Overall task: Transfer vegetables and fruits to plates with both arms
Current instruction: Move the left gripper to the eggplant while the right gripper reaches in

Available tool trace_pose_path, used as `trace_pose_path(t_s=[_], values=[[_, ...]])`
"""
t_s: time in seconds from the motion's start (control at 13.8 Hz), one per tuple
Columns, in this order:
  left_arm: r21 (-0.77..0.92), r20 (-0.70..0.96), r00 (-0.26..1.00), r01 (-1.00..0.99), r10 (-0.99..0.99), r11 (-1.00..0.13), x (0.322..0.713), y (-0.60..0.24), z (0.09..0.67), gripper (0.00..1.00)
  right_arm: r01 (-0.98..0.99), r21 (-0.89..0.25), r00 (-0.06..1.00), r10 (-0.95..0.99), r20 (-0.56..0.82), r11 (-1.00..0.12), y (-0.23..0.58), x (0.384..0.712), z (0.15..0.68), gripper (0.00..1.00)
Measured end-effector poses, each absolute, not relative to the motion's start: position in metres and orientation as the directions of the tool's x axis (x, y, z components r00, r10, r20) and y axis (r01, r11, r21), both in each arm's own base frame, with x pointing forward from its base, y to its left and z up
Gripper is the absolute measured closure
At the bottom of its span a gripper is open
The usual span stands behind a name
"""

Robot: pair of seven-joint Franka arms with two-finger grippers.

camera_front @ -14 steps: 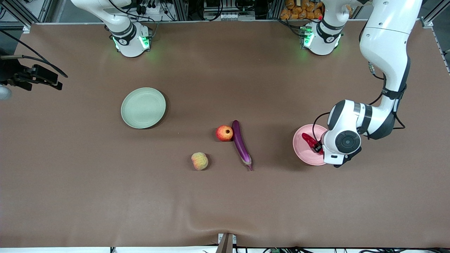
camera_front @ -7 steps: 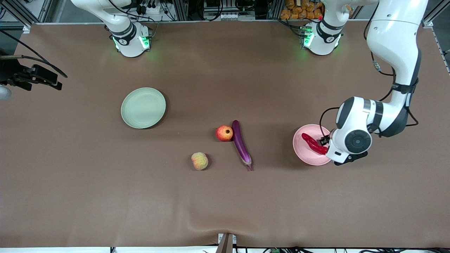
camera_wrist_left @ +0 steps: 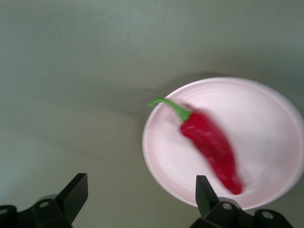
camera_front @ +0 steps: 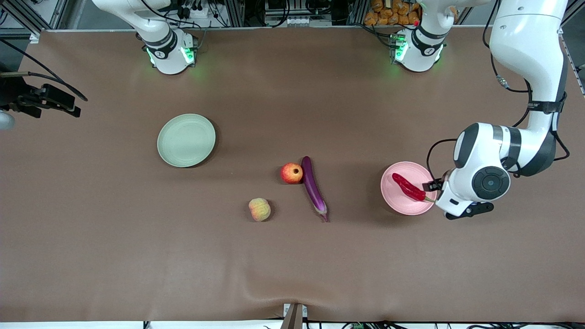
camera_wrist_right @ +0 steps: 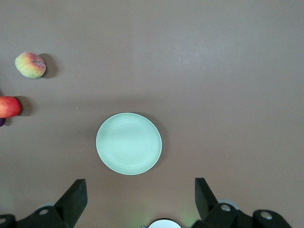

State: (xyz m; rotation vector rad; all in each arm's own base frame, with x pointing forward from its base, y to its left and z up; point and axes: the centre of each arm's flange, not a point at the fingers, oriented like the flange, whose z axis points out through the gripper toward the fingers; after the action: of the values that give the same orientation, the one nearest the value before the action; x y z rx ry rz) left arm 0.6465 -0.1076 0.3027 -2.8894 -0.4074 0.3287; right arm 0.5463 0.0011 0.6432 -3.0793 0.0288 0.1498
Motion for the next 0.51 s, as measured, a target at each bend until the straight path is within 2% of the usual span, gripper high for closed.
trace_pose_path(t_s=[0.51], values=[[-0.190,-0.099,0.880,0.442,0.465,-0.877,0.644,-0.238,0.295,0.00,-0.020,-0.058,0.994,-0.013,-0.111,-0.998,0.003,0.552,0.634,0.00]])
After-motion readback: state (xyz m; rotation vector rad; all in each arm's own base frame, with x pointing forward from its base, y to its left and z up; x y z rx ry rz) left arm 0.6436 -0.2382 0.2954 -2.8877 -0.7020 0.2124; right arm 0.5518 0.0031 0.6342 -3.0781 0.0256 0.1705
